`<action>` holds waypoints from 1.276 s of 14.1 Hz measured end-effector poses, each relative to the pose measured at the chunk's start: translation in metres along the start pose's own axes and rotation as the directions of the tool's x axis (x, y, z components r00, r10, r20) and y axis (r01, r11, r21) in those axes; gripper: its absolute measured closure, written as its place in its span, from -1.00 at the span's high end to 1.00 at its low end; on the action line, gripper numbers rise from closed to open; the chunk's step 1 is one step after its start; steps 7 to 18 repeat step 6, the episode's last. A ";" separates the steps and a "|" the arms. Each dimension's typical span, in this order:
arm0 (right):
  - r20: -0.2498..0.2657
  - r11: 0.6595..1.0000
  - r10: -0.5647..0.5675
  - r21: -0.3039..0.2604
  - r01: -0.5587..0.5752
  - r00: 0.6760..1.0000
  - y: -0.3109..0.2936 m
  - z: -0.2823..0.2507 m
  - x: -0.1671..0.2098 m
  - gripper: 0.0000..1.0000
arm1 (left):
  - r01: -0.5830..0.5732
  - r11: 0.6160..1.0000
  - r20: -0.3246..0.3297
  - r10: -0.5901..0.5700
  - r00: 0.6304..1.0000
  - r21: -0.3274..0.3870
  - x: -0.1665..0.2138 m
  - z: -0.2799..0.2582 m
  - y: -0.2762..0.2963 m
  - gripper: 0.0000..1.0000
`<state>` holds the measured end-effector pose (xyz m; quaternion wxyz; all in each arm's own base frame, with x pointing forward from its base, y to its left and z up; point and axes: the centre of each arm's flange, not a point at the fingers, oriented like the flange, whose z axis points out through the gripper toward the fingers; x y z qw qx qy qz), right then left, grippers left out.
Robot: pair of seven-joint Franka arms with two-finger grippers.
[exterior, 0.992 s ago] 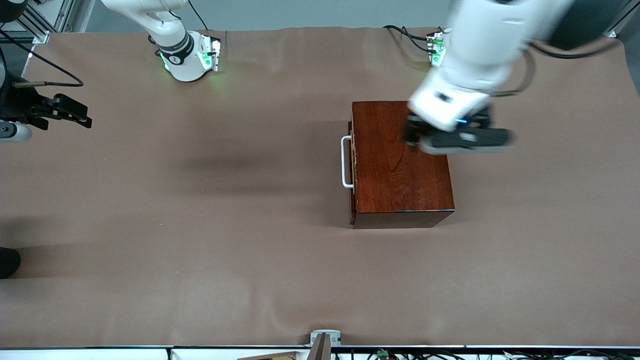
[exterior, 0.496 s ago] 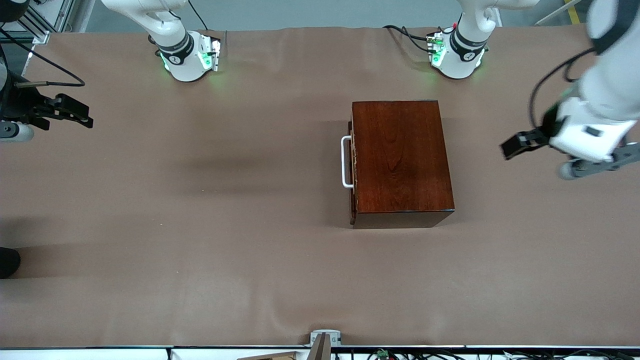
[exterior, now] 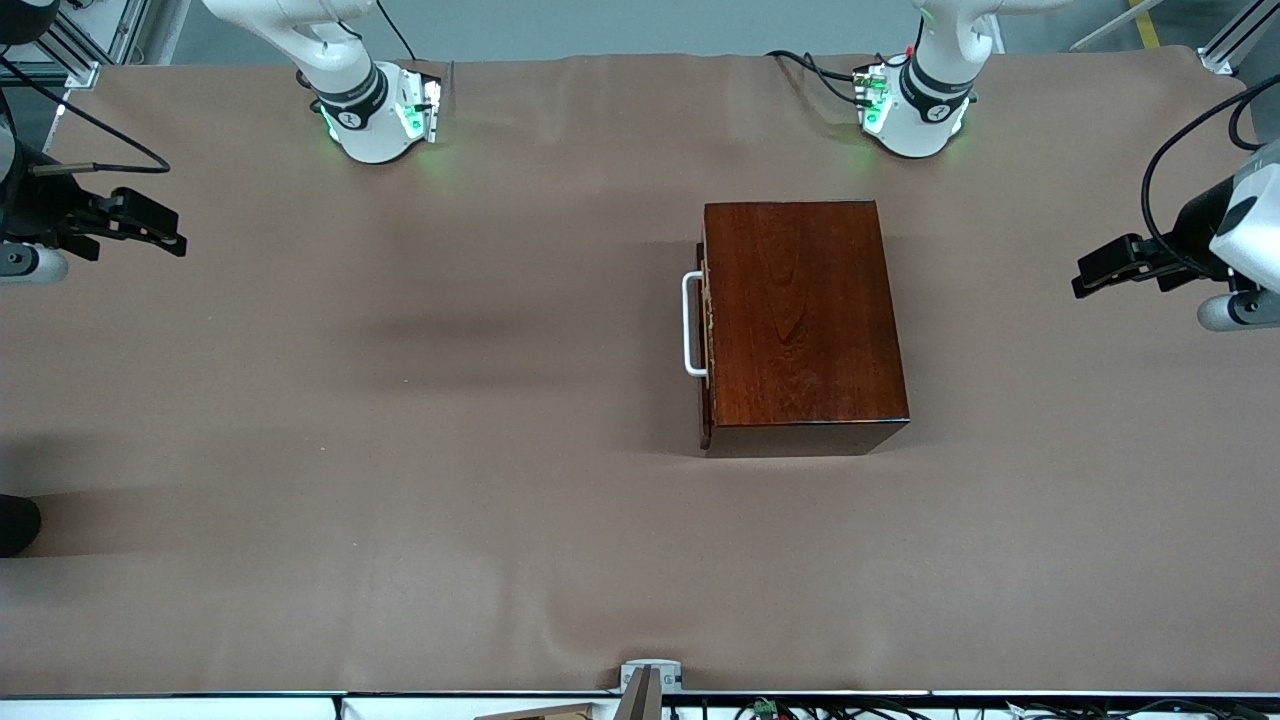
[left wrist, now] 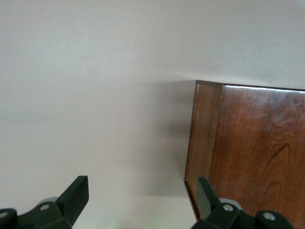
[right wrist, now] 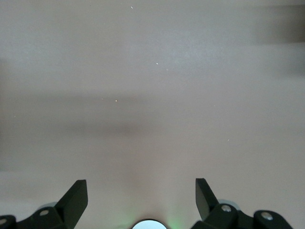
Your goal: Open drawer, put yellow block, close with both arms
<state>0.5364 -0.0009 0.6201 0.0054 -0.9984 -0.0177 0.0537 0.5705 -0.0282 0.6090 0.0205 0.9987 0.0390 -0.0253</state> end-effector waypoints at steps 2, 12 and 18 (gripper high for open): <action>0.000 1.000 0.000 0.000 0.000 1.000 0.000 0.000 0.000 1.00 | -0.007 1.000 -0.007 0.007 1.000 -0.001 -0.002 -0.003 0.004 1.00; 0.000 1.000 0.000 0.000 0.000 1.000 0.000 0.000 0.000 1.00 | -0.009 1.000 -0.007 0.009 1.000 -0.001 -0.002 -0.003 0.005 1.00; 0.000 1.000 0.000 0.000 0.000 1.000 0.000 0.000 0.000 1.00 | -0.009 1.000 -0.007 0.009 1.000 -0.001 -0.002 -0.003 0.005 1.00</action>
